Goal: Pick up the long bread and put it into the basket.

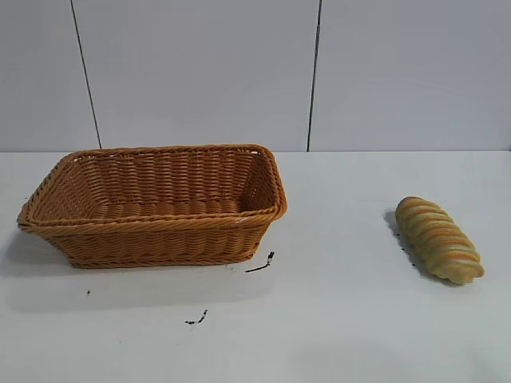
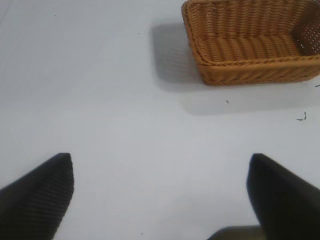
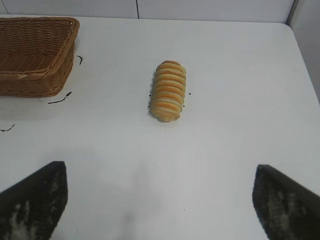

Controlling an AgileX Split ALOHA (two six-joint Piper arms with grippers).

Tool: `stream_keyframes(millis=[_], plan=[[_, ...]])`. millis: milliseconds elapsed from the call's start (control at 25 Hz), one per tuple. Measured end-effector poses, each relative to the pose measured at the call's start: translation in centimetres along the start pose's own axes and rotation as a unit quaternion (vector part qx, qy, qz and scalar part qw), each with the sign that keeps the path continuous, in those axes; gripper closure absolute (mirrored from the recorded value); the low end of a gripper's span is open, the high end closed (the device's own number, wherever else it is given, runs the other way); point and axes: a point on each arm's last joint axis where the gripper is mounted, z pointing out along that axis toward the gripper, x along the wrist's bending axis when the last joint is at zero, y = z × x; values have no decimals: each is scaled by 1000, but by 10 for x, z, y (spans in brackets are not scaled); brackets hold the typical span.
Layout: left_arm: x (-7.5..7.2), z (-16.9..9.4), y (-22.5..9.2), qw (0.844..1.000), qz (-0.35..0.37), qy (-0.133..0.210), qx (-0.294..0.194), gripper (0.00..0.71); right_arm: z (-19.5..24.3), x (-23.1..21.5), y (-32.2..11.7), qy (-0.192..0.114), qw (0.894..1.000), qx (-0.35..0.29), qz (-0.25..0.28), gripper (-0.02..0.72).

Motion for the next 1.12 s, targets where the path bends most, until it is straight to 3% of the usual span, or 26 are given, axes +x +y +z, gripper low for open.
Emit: stream_keyframes(millis=[440,640,1120], plan=[[0,0,0,1000,0,0,0,17,0,0,6,1,1000,4,1,13],[0,0,0,1000,0,0,0,17,22,-1,41,8,998,69,10,13],[0,0,0,1000,0,0,0,17,143,-10,127,12,968,247,26,13]])
